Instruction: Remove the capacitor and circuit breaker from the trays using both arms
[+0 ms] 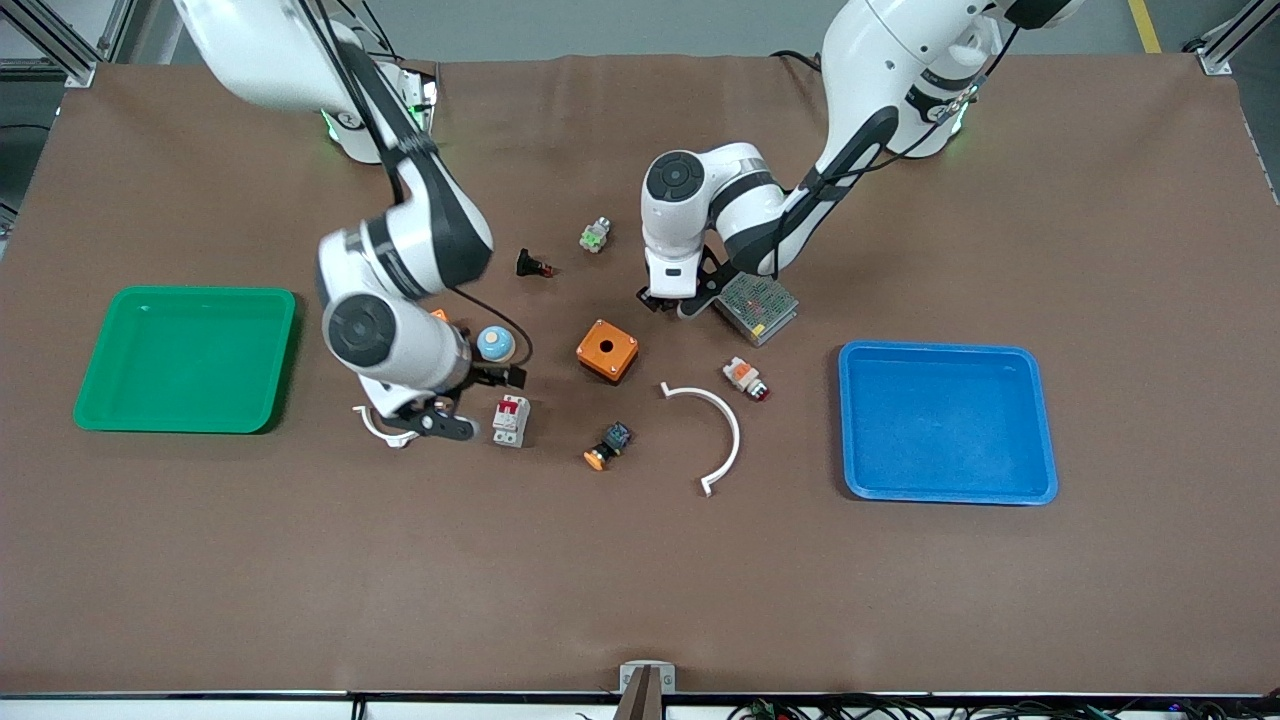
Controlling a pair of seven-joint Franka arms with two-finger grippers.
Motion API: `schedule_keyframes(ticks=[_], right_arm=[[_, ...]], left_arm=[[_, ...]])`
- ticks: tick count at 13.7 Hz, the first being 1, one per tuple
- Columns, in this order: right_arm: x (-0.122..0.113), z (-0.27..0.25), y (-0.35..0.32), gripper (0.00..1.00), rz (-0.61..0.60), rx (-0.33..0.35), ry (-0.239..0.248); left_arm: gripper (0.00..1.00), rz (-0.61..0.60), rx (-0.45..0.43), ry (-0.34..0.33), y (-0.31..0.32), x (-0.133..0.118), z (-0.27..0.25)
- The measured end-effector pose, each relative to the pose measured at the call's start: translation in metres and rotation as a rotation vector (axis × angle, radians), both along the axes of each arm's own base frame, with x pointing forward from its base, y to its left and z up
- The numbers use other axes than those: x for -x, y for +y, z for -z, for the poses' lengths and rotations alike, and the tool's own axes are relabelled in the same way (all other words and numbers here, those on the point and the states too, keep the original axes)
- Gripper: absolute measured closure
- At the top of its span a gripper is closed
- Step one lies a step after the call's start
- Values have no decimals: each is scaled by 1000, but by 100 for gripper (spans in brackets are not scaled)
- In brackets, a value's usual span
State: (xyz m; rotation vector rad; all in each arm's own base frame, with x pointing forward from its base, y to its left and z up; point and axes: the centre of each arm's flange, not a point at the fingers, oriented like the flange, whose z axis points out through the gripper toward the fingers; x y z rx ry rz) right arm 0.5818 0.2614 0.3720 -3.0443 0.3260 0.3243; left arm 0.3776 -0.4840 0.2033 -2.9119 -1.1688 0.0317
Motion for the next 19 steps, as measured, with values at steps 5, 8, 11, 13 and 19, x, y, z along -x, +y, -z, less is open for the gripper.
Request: schedule_keyframes(ticks=[5, 8, 11, 13, 19], right_arm=[[48, -101, -135, 0, 22, -18, 13], [58, -104, -220, 0, -25, -43, -3], [61, -112, -270, 0, -76, -35, -33], [64, -122, -288, 0, -110, -12, -59], [67, -145, -338, 0, -157, -13, -128]], left_arm=[[0, -95, -52, -48, 1, -59, -57], [0, -95, -145, -77, 24, -115, -133], [0, 18, -202, -81, 79, -163, -201], [0, 83, -205, -110, 134, -194, -244], [0, 301, -207, -116, 255, -235, -324]])
